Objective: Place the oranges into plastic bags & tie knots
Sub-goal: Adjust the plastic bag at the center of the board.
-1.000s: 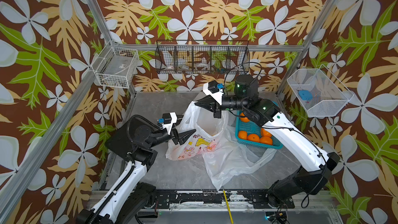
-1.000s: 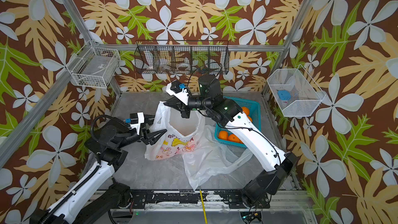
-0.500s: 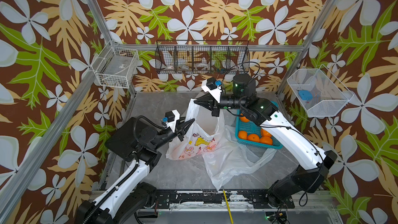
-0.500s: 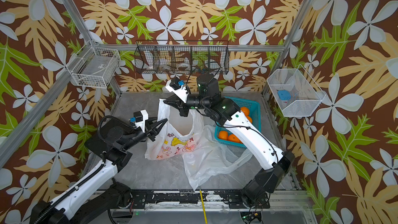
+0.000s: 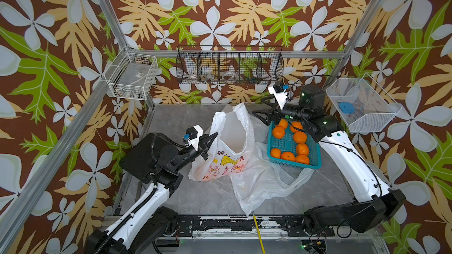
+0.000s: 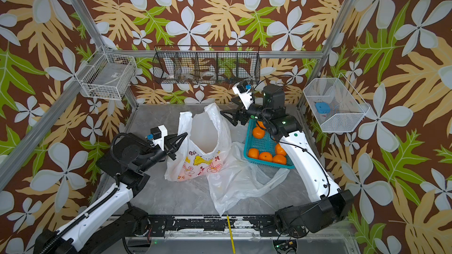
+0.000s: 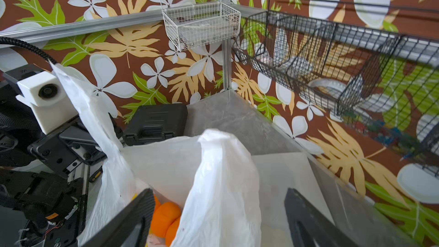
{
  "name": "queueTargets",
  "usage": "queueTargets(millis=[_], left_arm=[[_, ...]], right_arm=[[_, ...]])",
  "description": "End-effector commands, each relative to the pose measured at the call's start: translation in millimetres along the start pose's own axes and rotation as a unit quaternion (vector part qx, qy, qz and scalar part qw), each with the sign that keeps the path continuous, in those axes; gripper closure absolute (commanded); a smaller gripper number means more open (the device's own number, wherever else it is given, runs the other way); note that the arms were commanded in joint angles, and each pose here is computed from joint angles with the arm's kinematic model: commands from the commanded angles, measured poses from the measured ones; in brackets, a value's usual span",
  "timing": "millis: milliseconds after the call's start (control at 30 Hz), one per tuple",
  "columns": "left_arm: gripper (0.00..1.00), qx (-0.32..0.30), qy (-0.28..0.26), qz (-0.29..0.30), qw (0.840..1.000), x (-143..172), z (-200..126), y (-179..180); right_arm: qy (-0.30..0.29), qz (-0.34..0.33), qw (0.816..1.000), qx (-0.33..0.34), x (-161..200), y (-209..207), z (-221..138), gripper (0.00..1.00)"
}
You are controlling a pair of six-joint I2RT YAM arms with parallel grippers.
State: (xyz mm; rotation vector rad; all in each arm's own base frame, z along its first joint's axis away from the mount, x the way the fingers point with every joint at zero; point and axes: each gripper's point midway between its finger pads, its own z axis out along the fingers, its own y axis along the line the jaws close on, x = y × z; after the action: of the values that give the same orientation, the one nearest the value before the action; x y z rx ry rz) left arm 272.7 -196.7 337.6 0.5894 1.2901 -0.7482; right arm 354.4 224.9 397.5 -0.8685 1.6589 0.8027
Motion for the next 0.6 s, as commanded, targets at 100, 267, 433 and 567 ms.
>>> queueTargets(millis=[100, 267, 433, 567], left_arm=[[1.00, 0.000, -0.018, 0.008, 1.000, -8.9, 0.5, -0.3], [1.00, -0.004, -0.017, 0.009, 1.000, -9.2, -0.4, 1.0], [1.00, -0.008, -0.015, 0.010, 1.000, -8.7, -1.2, 1.7], [1.00, -0.011, -0.016, 0.012, 1.000, -9.0, -1.9, 2.3]], right_arm=[[0.021, 0.039, 0.995, -0.085, 29.7, 6.4, 19.8, 0.13], [0.035, 0.035, 0.991, -0.126, 35.5, 15.2, 43.4, 0.17], [0.045, 0.027, 0.987, -0.154, 35.7, 26.7, 67.0, 0.21], [0.050, 0.033, 0.983, -0.173, 35.7, 30.7, 86.5, 0.28]])
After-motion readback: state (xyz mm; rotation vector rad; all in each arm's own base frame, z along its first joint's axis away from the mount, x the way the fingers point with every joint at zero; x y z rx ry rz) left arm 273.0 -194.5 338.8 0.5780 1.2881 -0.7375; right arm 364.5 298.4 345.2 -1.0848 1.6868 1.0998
